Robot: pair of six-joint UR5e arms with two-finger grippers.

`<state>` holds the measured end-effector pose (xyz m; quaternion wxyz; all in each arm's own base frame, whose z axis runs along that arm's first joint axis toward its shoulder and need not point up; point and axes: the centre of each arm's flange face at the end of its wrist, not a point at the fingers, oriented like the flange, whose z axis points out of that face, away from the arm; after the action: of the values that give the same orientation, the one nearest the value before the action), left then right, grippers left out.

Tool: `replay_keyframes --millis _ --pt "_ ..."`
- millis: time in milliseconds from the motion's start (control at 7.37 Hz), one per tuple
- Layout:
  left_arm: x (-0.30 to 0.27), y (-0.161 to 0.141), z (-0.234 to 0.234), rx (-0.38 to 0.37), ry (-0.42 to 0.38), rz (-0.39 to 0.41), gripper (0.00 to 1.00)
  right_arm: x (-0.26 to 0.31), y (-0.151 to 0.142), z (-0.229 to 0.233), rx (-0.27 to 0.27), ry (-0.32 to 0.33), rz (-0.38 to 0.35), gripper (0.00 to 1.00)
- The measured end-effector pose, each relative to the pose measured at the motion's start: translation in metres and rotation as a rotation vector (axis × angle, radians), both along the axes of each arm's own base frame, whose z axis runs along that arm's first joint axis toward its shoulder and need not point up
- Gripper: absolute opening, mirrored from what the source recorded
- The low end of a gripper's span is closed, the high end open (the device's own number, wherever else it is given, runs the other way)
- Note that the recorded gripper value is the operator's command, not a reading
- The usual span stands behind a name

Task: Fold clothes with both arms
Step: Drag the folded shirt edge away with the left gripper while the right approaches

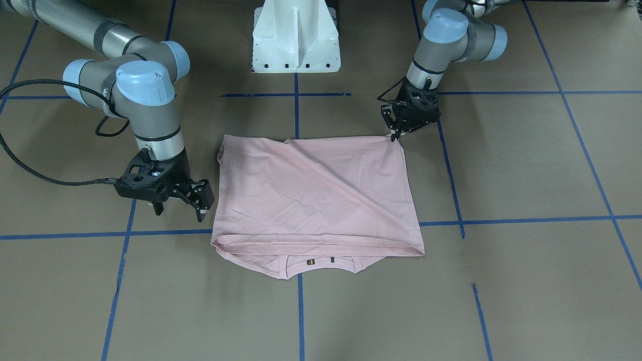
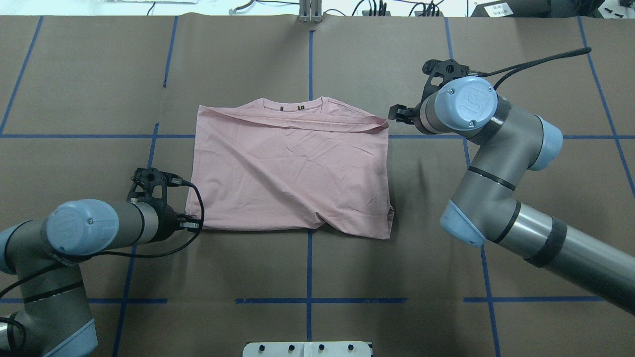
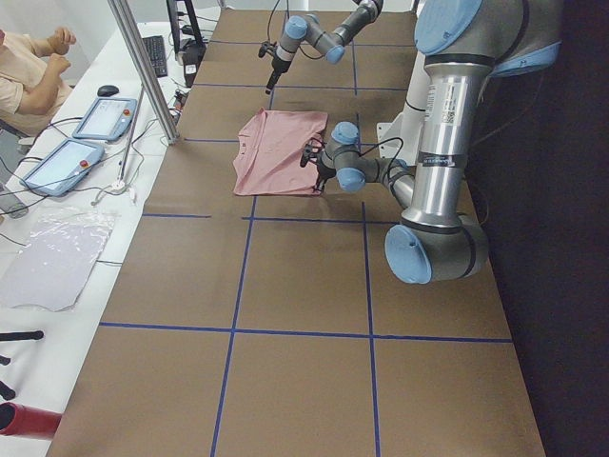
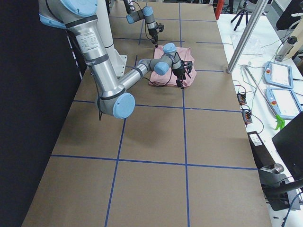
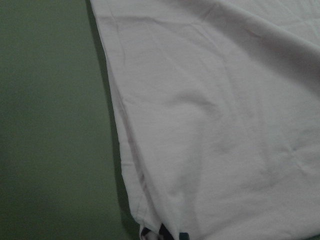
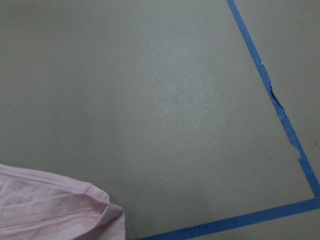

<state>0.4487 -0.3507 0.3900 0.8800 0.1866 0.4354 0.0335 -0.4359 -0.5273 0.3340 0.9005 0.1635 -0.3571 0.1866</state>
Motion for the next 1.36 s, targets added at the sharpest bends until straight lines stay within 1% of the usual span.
replay_keyframes --millis 136,271,407,543,814,949,1085,1221,1356 --pt "-0.013 -0.021 0.007 0.033 -0.03 -0.016 0.0 -0.001 0.001 0.0 0.001 0.001 -0.001 1.0" --pt "-0.028 -0.051 0.019 0.061 -0.069 -0.044 0.0 -0.003 0.003 0.001 0.002 0.002 -0.003 1.0" --pt "-0.039 -0.086 0.027 0.088 -0.105 -0.075 0.0 -0.004 0.004 0.001 0.002 0.002 -0.004 1.0" --pt "-0.043 -0.128 0.029 0.107 -0.135 -0.11 0.0 -0.006 0.005 0.001 0.002 0.002 -0.004 1.0" --pt "-0.037 -0.22 0.025 0.113 -0.174 -0.185 0.0 -0.01 0.008 0.002 0.006 0.007 0.0 1.0" --pt "-0.035 -0.26 0.025 0.126 -0.182 -0.221 0.0 -0.012 0.009 0.002 0.008 0.01 0.002 1.0" --pt "-0.038 -0.295 0.029 0.157 -0.208 -0.253 0.0 -0.013 0.01 0.003 0.011 0.013 0.003 1.0" --pt "-0.045 -0.327 0.039 0.187 -0.256 -0.273 0.1 -0.014 0.01 0.003 0.012 0.015 0.004 1.0" --pt "-0.053 -0.351 0.051 0.218 -0.286 -0.279 0.99 -0.015 0.011 0.002 0.013 0.015 0.004 1.0"
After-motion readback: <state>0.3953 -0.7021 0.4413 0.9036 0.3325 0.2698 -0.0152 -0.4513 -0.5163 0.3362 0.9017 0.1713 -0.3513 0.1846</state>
